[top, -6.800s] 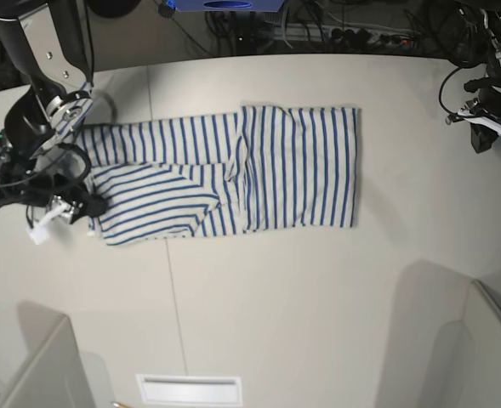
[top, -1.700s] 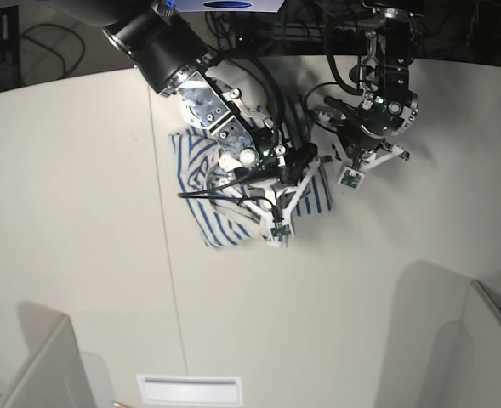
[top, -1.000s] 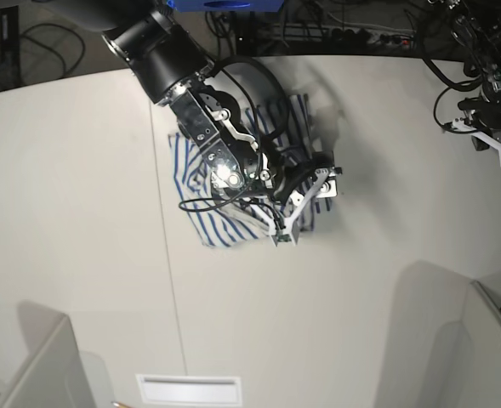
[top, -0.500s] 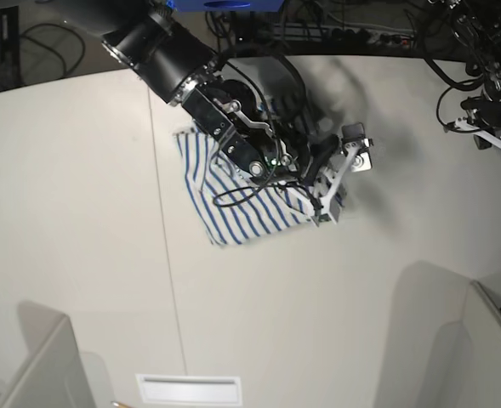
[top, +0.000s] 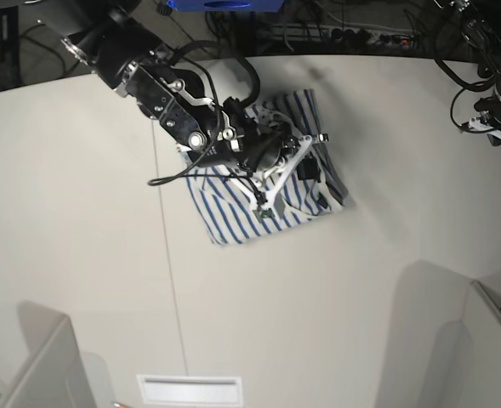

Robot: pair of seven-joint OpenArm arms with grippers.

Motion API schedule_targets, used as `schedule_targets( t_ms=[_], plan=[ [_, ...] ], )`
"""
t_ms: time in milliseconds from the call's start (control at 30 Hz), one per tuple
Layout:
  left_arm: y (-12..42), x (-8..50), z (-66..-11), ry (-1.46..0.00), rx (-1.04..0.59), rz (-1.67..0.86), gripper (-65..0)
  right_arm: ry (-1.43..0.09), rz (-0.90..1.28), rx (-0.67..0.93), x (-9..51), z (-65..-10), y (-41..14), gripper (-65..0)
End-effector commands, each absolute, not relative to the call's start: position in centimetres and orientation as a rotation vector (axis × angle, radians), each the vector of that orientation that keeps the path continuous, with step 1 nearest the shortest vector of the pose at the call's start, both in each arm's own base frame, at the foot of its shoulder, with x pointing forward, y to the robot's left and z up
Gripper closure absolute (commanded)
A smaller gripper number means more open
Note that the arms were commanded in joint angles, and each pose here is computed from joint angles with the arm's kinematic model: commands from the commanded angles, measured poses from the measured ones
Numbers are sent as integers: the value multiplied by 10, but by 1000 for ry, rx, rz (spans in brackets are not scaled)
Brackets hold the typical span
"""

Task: Fold the T-shirt properly
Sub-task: 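Press the folded bundle with the right gripper while the left gripper withdraws, then hold the right gripper on the bundle and shift it toward the collar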

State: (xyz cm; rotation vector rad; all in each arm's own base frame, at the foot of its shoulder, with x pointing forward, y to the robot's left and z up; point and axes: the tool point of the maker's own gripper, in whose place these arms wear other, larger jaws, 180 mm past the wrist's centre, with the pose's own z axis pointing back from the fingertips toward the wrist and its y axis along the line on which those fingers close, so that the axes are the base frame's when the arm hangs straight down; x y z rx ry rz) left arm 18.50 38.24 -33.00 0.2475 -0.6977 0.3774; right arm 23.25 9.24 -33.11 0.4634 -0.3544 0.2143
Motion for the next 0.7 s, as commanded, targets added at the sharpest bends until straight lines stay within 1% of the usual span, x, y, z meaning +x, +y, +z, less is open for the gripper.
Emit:
schedule_targets(
  t_ms=[0,67,133,267,333,567,600,667],
  plan=[
    [389,193,-315,-750,268,367,0,-373,211,504,231,-319,101,0],
    [392,193,-313,-755,274,376,0,-359,186,495,221,-324,96,0],
    [392,193,-313,-758,274,378,0,-375,202,476,214,-327,95,0],
    [394,190,-317,-745,271,390,0,-450,251,384,212,-332,93,0],
    [395,188,-321,-735,267,397,0,-458,263,362,206,-336,93,0],
    [402,185,-326,-714,270,403,0,-557,214,284,206,-331,85,0],
    [403,186,-324,-716,275,399,0,-572,211,264,207,-331,82,-71],
    [404,186,-324,-716,276,398,0,-592,205,240,208,-332,79,-269]
  ],
)
